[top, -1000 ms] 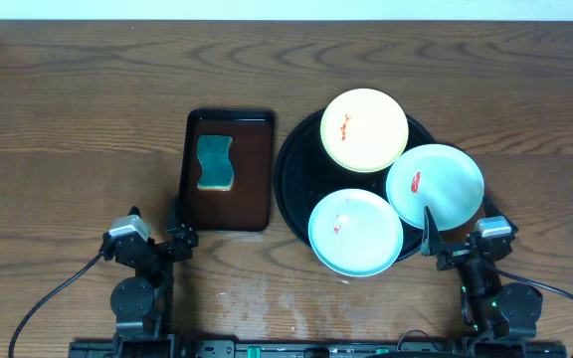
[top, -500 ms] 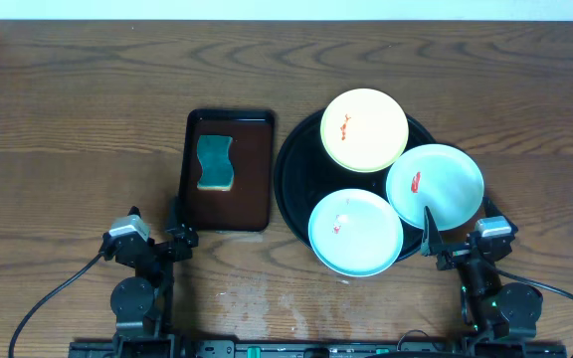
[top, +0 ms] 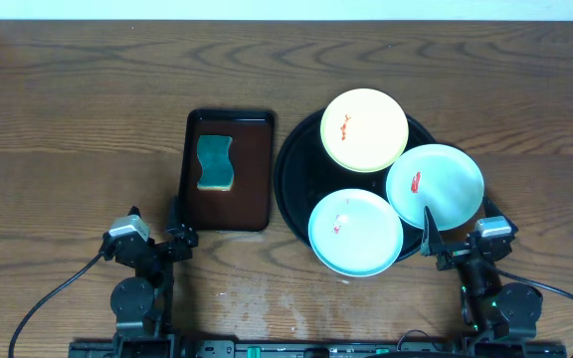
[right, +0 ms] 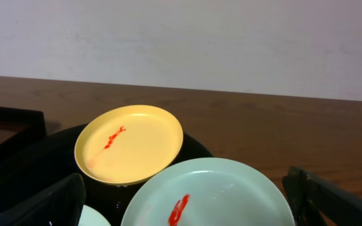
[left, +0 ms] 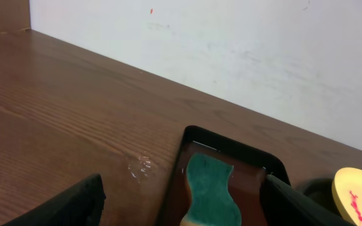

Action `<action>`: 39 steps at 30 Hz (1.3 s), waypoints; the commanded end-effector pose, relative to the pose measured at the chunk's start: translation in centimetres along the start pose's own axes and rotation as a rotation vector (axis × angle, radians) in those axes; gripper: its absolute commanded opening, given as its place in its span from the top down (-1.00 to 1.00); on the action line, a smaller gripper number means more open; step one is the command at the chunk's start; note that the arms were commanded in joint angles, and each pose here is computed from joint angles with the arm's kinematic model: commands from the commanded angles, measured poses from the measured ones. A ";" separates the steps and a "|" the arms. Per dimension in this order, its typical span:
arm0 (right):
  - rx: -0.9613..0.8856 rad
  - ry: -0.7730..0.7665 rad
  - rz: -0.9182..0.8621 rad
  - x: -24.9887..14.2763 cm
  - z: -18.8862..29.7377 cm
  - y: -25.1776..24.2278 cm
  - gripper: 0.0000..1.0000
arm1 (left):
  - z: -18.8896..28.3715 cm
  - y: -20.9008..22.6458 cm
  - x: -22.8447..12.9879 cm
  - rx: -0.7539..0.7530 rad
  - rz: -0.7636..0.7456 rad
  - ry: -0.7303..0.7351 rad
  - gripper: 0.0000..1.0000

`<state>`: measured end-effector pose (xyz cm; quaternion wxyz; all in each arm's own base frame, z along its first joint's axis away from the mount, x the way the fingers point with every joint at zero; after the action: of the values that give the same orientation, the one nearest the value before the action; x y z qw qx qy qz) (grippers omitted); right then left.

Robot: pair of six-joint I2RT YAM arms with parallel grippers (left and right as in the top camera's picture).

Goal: Clean dirty plates on tray and stack at the side

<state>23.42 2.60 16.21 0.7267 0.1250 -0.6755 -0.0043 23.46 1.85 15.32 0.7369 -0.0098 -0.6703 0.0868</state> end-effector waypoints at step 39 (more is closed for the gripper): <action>0.031 0.550 -0.209 11.1 -1.8 4.0 -0.98 | 1.9 -6.6 11.5 -0.254 -0.069 0.731 -0.99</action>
<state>23.65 4.68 26.79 0.8556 0.2136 -0.4678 -0.0592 21.31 -2.74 26.24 0.9080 -0.1007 -0.4066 -0.0024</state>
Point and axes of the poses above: each gripper's point midway between its finger pads, its own z axis back along the fingers, its own y axis along the line the jaws close on, x = y × z, the point moved 1 cm from there along z, back along the fingers, and after that the axes turned 11 degrees about -z, right-handed, at the moved point
